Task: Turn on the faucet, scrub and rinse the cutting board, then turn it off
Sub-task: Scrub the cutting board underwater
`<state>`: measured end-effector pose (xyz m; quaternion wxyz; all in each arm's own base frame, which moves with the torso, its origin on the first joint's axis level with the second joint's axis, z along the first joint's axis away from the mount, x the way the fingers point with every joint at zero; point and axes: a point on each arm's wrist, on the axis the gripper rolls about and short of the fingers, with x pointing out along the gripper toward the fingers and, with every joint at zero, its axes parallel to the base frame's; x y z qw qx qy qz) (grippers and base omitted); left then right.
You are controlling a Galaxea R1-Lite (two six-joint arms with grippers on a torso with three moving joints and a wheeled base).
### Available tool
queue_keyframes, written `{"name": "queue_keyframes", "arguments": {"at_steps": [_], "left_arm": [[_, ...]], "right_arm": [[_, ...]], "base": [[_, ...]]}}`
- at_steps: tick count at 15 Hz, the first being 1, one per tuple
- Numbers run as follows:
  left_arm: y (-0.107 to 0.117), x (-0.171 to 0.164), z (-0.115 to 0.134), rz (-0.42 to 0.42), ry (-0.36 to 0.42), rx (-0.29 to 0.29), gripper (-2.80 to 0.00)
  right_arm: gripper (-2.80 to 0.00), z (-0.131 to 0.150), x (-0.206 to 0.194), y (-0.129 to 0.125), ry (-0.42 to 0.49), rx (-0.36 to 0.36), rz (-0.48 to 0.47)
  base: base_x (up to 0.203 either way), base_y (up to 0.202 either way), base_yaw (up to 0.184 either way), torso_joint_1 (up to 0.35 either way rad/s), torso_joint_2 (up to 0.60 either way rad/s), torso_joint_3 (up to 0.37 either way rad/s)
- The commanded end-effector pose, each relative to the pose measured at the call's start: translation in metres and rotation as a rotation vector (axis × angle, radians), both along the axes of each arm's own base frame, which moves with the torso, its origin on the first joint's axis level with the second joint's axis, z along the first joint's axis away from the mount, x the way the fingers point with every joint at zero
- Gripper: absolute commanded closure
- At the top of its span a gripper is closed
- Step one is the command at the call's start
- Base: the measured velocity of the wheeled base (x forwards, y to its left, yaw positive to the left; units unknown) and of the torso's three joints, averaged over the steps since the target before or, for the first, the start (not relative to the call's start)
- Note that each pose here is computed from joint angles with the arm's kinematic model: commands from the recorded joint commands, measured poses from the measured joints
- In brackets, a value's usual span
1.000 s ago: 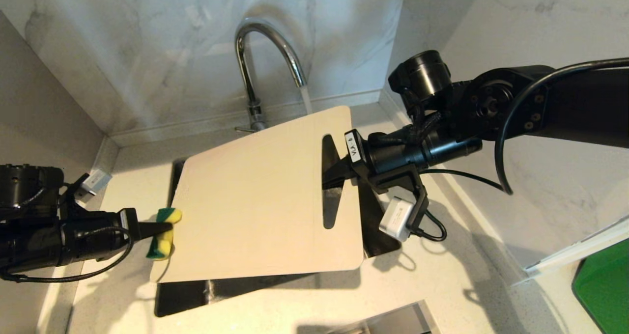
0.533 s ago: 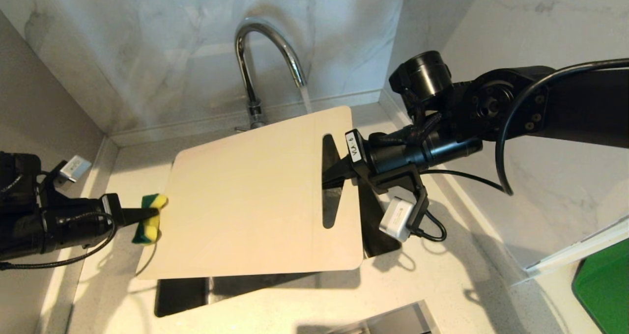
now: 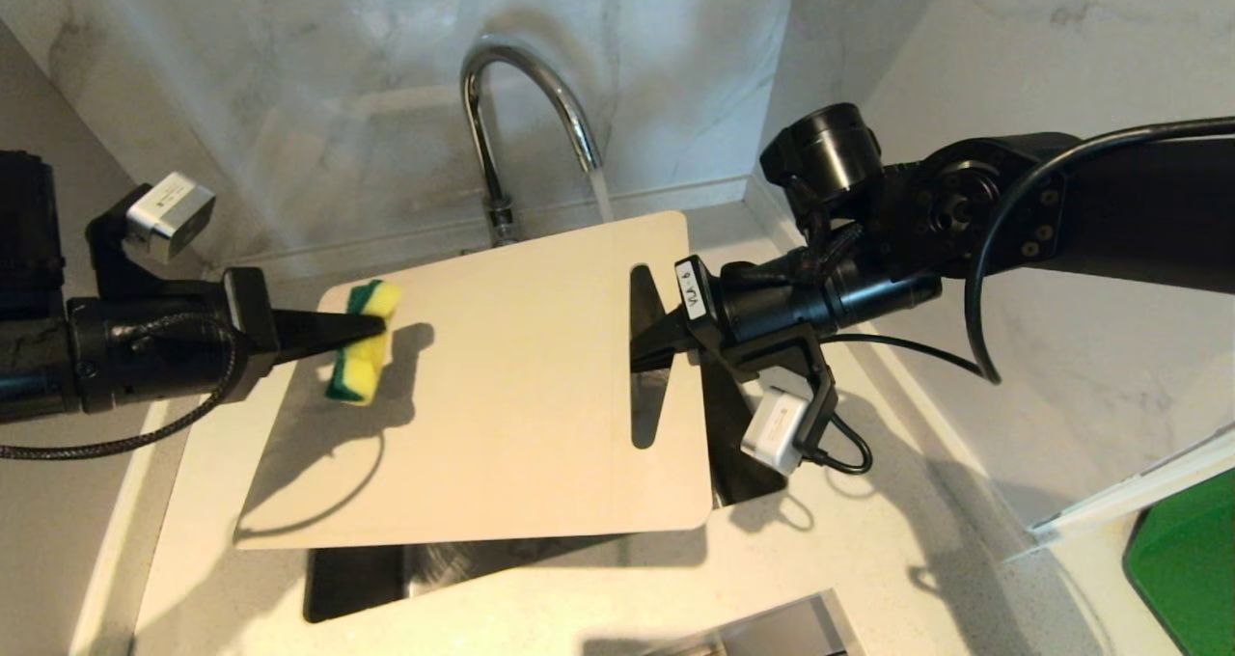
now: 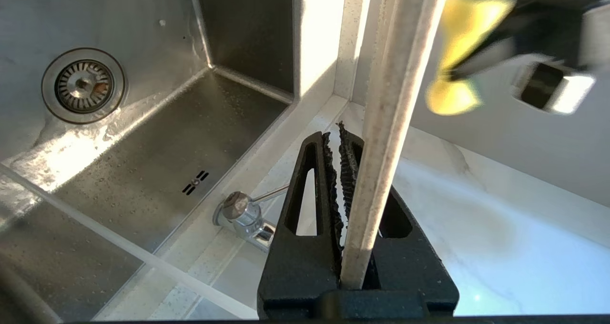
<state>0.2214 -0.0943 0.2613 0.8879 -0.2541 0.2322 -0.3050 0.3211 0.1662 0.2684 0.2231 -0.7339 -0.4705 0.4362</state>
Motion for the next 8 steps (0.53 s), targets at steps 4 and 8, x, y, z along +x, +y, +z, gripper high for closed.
{"name": "queue_keyframes", "arguments": {"at_steps": [4, 8], "left_arm": [[-0.076, -0.031, -0.044, -0.125, 0.069, 0.132, 0.00], [-0.087, -0.029, -0.070, -0.130, 0.067, 0.150, 0.00]], "right_arm": [[0.00, 0.001, 0.001, 0.001, -0.014, 0.002, 0.011], [0.00, 0.002, 0.003, 0.001, -0.005, 0.011, -0.001]], "base": [[0.000, 0.000, 0.000, 0.000, 0.00, 0.000], [0.000, 0.000, 0.000, 0.000, 0.00, 0.000]]}}
